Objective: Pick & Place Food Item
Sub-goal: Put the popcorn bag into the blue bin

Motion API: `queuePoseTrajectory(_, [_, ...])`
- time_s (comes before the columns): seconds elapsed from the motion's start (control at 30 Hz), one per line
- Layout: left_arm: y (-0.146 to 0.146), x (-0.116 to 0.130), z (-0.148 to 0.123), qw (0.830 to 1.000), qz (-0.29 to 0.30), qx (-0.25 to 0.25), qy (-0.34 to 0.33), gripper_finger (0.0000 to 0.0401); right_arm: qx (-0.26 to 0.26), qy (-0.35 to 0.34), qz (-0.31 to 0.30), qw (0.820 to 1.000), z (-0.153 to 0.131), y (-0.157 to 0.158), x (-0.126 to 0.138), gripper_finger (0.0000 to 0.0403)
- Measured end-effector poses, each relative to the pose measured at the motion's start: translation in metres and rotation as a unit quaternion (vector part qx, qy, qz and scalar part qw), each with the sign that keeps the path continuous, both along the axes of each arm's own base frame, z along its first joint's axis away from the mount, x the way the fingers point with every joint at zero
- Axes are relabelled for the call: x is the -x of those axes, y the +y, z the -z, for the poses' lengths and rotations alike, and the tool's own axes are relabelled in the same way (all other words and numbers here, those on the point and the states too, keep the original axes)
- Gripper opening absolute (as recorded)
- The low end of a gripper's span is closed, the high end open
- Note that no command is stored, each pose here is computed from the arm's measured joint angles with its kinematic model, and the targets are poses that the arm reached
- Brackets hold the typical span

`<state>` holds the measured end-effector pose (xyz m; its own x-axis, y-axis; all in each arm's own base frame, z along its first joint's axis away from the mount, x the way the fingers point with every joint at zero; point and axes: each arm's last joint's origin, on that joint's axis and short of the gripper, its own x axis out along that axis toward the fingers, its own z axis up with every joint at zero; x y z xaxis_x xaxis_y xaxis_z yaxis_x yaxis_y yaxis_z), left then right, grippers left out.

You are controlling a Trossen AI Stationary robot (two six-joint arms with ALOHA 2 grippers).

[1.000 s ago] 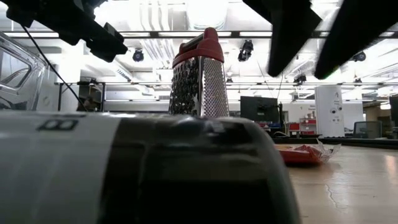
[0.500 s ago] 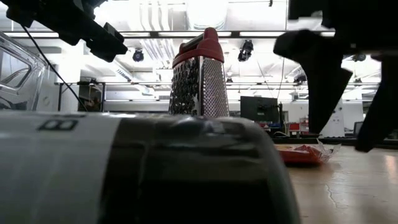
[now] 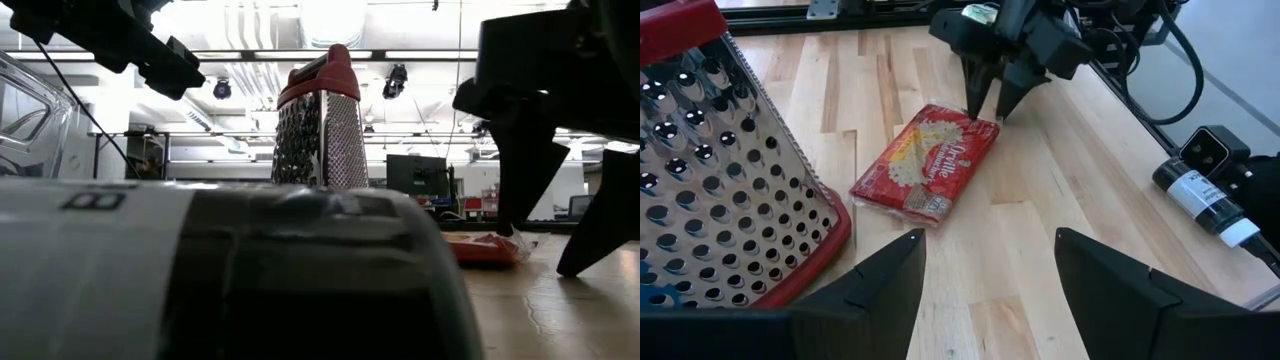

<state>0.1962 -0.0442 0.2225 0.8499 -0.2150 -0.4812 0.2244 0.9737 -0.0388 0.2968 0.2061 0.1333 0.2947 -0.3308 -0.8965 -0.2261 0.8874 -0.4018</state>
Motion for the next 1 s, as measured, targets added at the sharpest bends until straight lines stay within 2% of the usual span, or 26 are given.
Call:
queuePoseTrajectory(0.27, [0.0, 0.0, 0.0, 1.0, 0.0, 0.0, -0.002, 0.0227, 0.055, -0.035, 0.013, 0.998, 0.003, -0.011, -0.004, 0.0212])
queuePoseTrajectory(0.67, [0.0, 0.0, 0.0, 1.0, 0.0, 0.0, -0.002, 0.0227, 0.081, -0.057, 0.023, 0.995, 0.011, -0.021, -0.004, 0.0212])
queuePoseTrajectory(0.87, [0.0, 0.0, 0.0, 1.0, 0.0, 0.0, -0.002, 0.0227, 0.085, -0.063, 0.008, 0.994, 0.016, -0.024, -0.005, 0.0212])
queuePoseTrajectory(1.0, [0.0, 0.0, 0.0, 1.0, 0.0, 0.0, -0.002, 0.0227, 0.085, -0.063, 0.008, 0.994, 0.017, -0.025, -0.006, 0.0197])
